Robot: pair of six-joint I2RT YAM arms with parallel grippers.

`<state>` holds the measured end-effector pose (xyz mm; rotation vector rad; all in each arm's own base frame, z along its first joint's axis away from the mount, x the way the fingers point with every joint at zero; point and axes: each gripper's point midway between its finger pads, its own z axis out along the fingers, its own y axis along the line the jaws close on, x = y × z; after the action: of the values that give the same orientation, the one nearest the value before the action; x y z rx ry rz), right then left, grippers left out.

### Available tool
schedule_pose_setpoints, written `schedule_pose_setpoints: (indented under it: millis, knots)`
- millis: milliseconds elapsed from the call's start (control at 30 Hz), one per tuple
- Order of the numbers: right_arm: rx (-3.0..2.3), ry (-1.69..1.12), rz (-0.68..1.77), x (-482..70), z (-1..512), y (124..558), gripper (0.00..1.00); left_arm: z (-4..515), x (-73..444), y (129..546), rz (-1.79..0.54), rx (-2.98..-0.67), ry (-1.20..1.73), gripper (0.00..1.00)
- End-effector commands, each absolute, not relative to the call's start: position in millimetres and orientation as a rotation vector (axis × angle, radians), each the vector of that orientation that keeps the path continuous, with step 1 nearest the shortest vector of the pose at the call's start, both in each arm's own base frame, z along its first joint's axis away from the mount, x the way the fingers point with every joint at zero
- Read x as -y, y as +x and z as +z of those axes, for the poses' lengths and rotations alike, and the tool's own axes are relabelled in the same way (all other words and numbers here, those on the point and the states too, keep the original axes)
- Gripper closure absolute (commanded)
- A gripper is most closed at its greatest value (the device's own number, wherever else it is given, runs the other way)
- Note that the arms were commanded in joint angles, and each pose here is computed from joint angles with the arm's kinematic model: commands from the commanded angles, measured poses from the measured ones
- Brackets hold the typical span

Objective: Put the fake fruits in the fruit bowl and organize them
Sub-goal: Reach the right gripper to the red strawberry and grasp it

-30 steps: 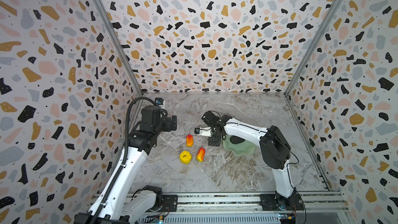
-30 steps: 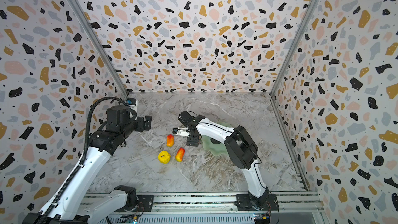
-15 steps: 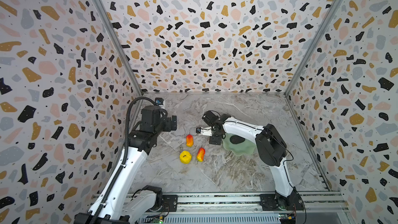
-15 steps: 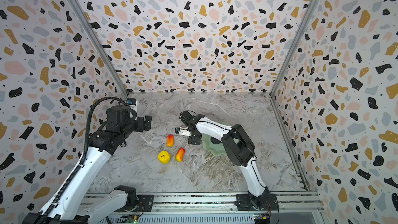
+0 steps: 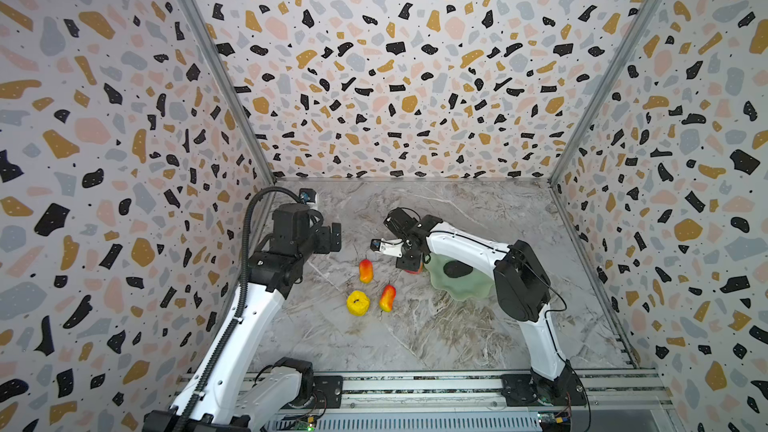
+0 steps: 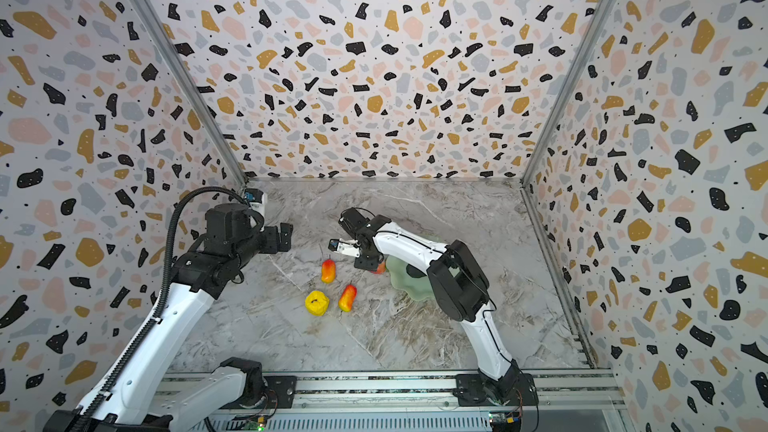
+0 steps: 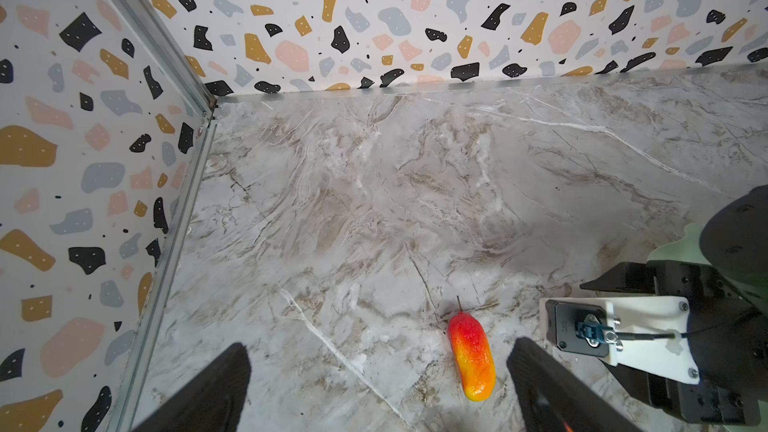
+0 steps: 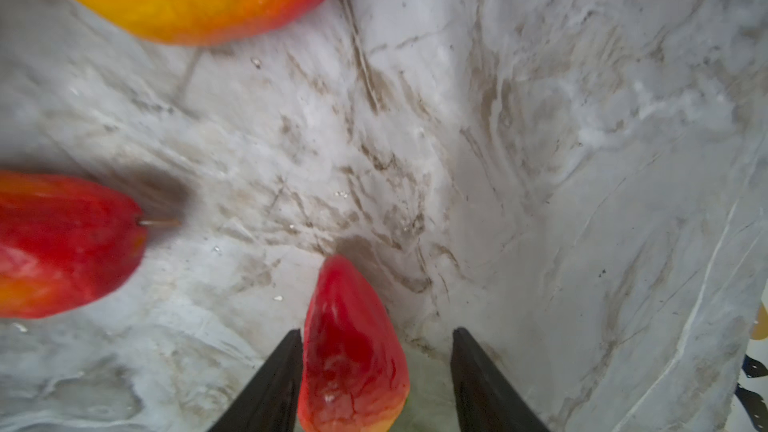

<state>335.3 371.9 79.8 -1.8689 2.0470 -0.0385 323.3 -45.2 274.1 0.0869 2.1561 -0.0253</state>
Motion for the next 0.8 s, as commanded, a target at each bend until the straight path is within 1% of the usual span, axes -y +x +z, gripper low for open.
schedule_pose_setpoints:
  millis: [0, 33, 200, 400, 600, 633, 767]
  knots:
    - [-2.042, -1.832, 0.042, -379, 111, 325, 0.42, 281, 46, 323, -0.018, -2.126, 0.098, 0.00]
    - [-2.040, -1.834, 0.034, -379, 113, 324, 0.40, 281, 46, 323, -0.018, -2.126, 0.098, 0.00]
    - [-2.074, -1.833, -0.002, -368, 108, 321, 0.25, 281, 46, 323, -0.022, -2.127, 0.097, 0.00]
    - [-2.215, -1.799, -0.067, -339, 83, 326, 0.20, 282, 46, 322, -0.024, -2.123, 0.099, 0.00]
    - [-2.274, -1.778, -0.075, -328, 68, 328, 0.20, 282, 46, 323, -0.023, -2.123, 0.101, 0.00]
    - [-2.273, -1.779, -0.066, -329, 67, 328, 0.21, 282, 46, 323, -0.023, -2.123, 0.101, 0.00]
    - [-2.278, -1.783, -0.025, -334, 63, 326, 0.33, 281, 46, 323, -0.021, -2.124, 0.100, 0.00]
